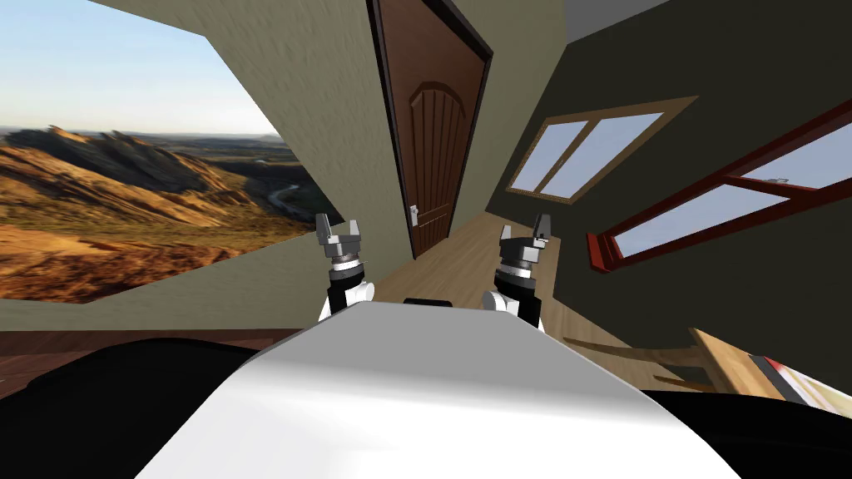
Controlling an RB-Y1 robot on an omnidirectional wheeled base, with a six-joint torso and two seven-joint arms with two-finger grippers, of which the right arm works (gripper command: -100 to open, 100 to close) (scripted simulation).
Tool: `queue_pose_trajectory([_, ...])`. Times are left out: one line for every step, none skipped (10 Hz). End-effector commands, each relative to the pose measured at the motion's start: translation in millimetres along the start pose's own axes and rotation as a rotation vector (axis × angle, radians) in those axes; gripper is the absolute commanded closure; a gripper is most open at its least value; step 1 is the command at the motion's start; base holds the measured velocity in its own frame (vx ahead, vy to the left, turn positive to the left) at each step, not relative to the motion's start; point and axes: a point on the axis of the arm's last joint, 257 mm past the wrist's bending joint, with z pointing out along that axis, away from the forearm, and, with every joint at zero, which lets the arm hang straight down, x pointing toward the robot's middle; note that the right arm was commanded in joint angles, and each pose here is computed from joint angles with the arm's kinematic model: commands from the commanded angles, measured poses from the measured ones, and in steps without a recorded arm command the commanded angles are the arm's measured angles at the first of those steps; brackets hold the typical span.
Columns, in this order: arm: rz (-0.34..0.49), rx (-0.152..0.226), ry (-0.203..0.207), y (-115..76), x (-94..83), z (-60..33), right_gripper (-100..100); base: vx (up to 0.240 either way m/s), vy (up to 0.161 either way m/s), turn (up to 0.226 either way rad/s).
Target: Pull the door open
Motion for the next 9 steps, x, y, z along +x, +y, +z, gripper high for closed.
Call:
queue_pose_trajectory([-0.035,0.015,0.025,-11.4,7.0,-0.9,-100,0.056,0.024,0.073])
queue_pose_trajectory([-0.048,0.021,0.035,-15.8,9.7,-1.4,-100,0.116,0.015,0.059])
queue_pose_trajectory([-0.082,0.035,0.060,-26.8,16.5,-2.6,-100,0.145,0.015,0.077])
queue_pose_trajectory([-0.102,0.042,0.074,-33.1,20.3,-3.4,-100,0.156,0.014,0.070])
queue_pose_trajectory([-0.123,0.050,0.090,-39.8,24.3,-4.3,-100,0.127,0.029,0.051])
queue_pose_trajectory([-0.148,0.058,0.108,-47.6,29.0,-5.5,-100,0.109,0.026,0.060])
queue_pose_trajectory([-0.173,0.066,0.127,-55.4,33.6,-6.9,-100,0.096,0.018,0.064])
queue_pose_trajectory([-0.200,0.074,0.147,-63.5,38.4,-8.4,-100,0.082,0.014,0.077])
queue_pose_trajectory([-0.229,0.083,0.169,-72.5,43.7,-10.2,-100,0.083,0.018,0.089])
